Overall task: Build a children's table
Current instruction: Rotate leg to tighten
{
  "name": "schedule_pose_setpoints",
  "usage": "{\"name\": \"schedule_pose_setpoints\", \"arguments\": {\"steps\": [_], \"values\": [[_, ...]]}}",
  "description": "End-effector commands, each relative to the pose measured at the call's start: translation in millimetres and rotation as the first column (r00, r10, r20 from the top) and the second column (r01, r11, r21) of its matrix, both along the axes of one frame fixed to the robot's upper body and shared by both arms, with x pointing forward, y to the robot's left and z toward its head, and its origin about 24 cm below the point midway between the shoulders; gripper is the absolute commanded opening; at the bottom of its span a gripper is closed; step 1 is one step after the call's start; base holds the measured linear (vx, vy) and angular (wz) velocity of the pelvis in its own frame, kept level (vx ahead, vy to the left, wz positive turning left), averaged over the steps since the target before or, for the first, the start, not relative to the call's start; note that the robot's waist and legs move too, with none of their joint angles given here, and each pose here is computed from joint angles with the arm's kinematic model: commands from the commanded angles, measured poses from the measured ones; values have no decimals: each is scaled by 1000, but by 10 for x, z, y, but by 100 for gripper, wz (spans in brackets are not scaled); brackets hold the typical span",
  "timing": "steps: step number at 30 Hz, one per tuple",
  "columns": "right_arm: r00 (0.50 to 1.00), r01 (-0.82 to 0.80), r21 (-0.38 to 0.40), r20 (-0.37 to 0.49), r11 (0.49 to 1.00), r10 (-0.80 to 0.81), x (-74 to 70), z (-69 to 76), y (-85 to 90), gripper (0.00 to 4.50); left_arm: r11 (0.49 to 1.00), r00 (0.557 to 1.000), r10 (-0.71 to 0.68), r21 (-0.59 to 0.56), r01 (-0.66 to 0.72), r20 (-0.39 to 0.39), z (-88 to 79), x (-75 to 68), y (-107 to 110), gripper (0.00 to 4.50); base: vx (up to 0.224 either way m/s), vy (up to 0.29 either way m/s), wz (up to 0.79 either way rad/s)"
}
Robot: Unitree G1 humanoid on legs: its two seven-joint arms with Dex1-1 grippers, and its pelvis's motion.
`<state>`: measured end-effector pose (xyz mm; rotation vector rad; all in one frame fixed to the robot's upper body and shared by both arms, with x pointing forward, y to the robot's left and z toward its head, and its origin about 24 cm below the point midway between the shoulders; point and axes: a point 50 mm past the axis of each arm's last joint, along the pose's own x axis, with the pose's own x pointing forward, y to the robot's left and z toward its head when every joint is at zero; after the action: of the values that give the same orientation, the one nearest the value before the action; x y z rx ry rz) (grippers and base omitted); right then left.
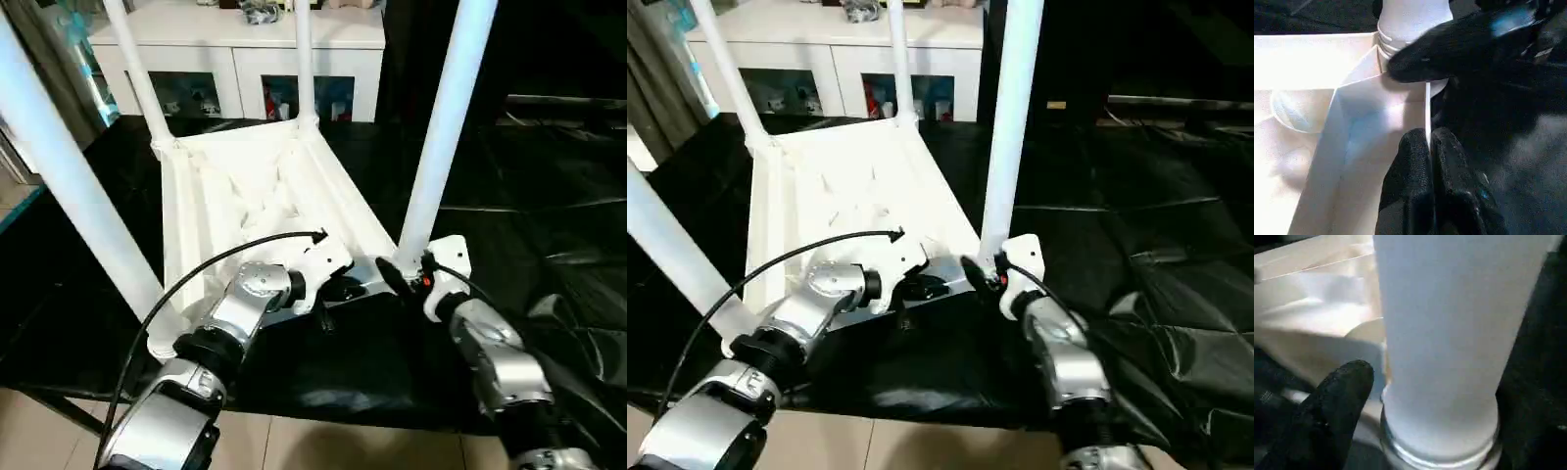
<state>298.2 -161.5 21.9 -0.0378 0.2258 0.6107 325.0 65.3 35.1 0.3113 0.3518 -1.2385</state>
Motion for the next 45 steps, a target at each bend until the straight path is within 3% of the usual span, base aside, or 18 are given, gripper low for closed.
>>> {"name": "schedule_pose_setpoints", "arguments": {"steps": [1,5,11,16,18,25,28,30,34,36,40,44,45], "values": [[970,-243,10,-20,970,243,-107,33,142,388,993,995,-103,-62,103,3,43,-62,5,0,0,0,0],[901,-432,-29,-69,901,429,-217,82,19,388,969,969,-246,-30,245,-26,55,-129,180,0,0,0,0],[837,-541,-19,-101,840,537,-223,176,-89,388,934,931,-357,-4,358,-82,68,-175,331,0,0,0,0],[817,-571,-20,-115,821,565,-200,211,-114,388,925,922,-378,-5,379,-88,84,-174,351,0,0,0,0],[809,-581,-18,-121,813,575,-195,216,-113,356,923,919,-384,-6,385,-88,88,-173,351,0,0,0,0],[790,-602,12,-135,798,598,-238,177,-69,312,925,922,-380,-9,380,-77,100,-160,339,0,0,0,0],[813,-568,18,-143,823,564,-257,109,-50,282,942,940,-335,-6,336,-56,99,-128,326,0,0,0,0],[881,-456,-17,-149,890,448,-200,19,-48,275,969,968,-248,-7,248,-29,96,-65,284,0,0,0,0],[973,-183,-70,-157,981,170,-97,-163,-39,267,995,996,-92,-38,92,6,86,22,134,0,0,0,0],[985,-17,-57,-174,998,6,-59,-243,8,266,999,1000,-19,-48,19,14,59,40,2,0,0,0,0],[967,149,-39,-203,988,-154,-18,-309,109,266,996,997,69,-65,-68,24,42,56,-201,0,0,0,0],[978,130,-28,-158,991,-133,19,-274,325,266,994,997,72,-87,-69,25,43,23,-390,0,0,0,0],[984,111,-23,-135,994,-113,27,-244,353,301,995,998,65,-83,-62,27,39,16,-393,0,0,0,0]]}}
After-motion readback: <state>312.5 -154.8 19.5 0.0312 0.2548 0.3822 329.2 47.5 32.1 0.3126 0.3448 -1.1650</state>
